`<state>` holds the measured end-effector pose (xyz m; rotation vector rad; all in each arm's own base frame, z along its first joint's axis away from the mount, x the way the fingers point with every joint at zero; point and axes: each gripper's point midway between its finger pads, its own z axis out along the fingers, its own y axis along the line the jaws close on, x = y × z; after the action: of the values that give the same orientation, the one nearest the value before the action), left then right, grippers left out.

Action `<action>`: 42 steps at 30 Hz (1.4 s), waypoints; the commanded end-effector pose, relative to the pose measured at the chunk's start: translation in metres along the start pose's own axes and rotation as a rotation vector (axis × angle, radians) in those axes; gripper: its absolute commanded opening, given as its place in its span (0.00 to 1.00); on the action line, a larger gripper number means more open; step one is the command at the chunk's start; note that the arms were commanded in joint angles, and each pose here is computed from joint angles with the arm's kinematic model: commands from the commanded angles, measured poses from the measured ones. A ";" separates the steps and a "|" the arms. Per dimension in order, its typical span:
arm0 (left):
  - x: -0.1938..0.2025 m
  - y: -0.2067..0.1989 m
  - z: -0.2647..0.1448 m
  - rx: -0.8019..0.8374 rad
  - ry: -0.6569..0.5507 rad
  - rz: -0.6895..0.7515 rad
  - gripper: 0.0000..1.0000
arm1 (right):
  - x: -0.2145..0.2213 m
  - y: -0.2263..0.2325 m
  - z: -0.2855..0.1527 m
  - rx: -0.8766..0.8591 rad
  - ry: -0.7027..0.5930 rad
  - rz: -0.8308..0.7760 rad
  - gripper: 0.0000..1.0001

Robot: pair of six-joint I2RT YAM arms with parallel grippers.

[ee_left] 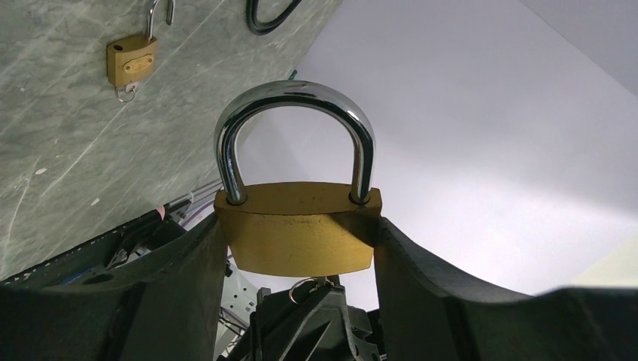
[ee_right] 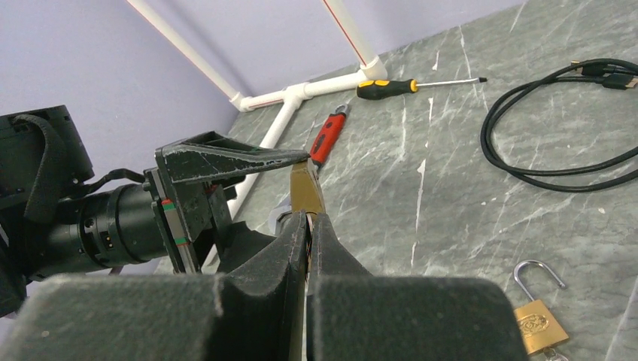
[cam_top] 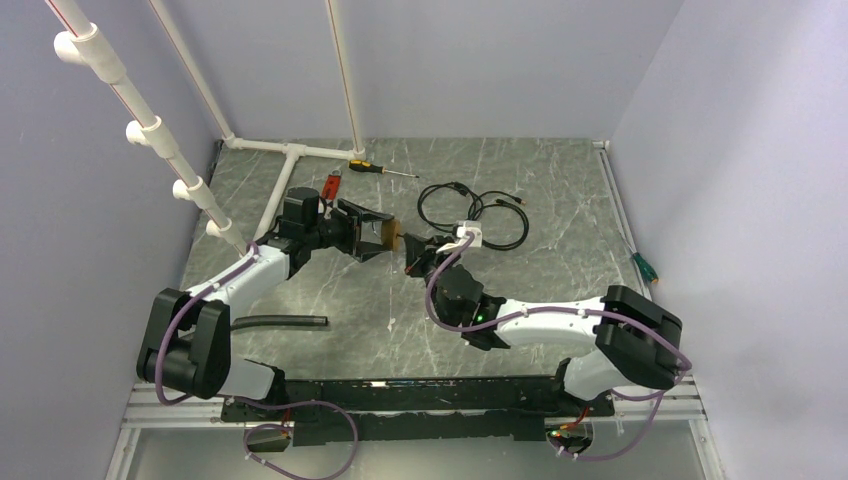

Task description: Unlock with the key

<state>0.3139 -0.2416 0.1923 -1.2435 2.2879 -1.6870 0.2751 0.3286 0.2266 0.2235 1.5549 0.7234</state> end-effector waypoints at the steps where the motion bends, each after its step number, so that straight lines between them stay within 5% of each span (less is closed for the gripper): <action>1: 0.016 -0.031 -0.008 0.105 0.056 0.074 0.00 | -0.017 0.015 0.006 -0.009 -0.053 0.056 0.00; 42: 0.012 -0.036 -0.010 0.126 0.017 0.068 0.00 | 0.004 0.007 0.012 0.035 -0.019 0.041 0.00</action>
<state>0.3189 -0.2384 0.1876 -1.2820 2.2633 -1.6510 0.2807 0.3339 0.2102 0.2476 1.5870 0.6901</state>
